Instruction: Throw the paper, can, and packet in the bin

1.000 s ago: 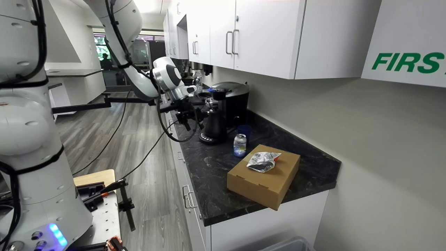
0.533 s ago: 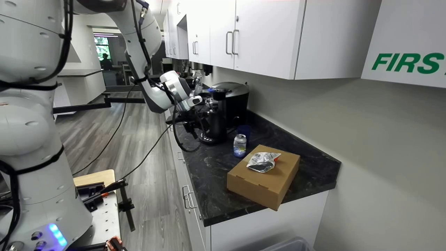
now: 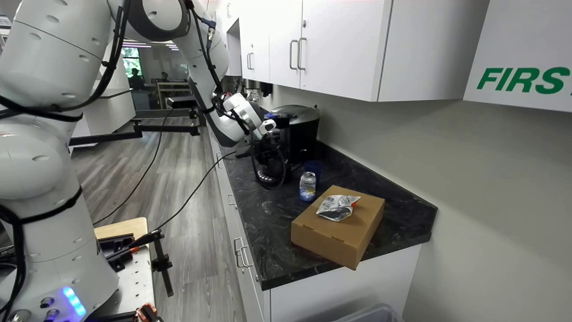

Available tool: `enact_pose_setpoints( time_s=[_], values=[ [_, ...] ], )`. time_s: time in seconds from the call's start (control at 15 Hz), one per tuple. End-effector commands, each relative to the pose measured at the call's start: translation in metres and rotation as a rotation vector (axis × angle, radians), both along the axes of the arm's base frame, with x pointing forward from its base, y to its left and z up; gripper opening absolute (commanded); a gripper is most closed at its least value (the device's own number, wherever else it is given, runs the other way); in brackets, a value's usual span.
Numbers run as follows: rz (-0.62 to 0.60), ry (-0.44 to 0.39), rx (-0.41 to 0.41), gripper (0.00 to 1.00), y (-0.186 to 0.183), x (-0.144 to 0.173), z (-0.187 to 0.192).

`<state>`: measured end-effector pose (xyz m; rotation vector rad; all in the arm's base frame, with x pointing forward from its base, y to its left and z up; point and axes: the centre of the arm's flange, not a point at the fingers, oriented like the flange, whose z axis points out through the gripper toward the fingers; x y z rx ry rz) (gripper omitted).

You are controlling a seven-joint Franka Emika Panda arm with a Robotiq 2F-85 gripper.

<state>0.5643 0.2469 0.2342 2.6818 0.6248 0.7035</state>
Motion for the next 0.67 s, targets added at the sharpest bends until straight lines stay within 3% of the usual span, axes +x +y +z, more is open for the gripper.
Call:
enact_pose_setpoints(
  time_s=[0.0,0.6],
  values=[
    [0.007,-0.07,-0.03,1.0,-0.008,0.022,0.0],
    [0.041,-0.1,-0.106,1.0,-0.027,0.04,-0.013]
  ],
)
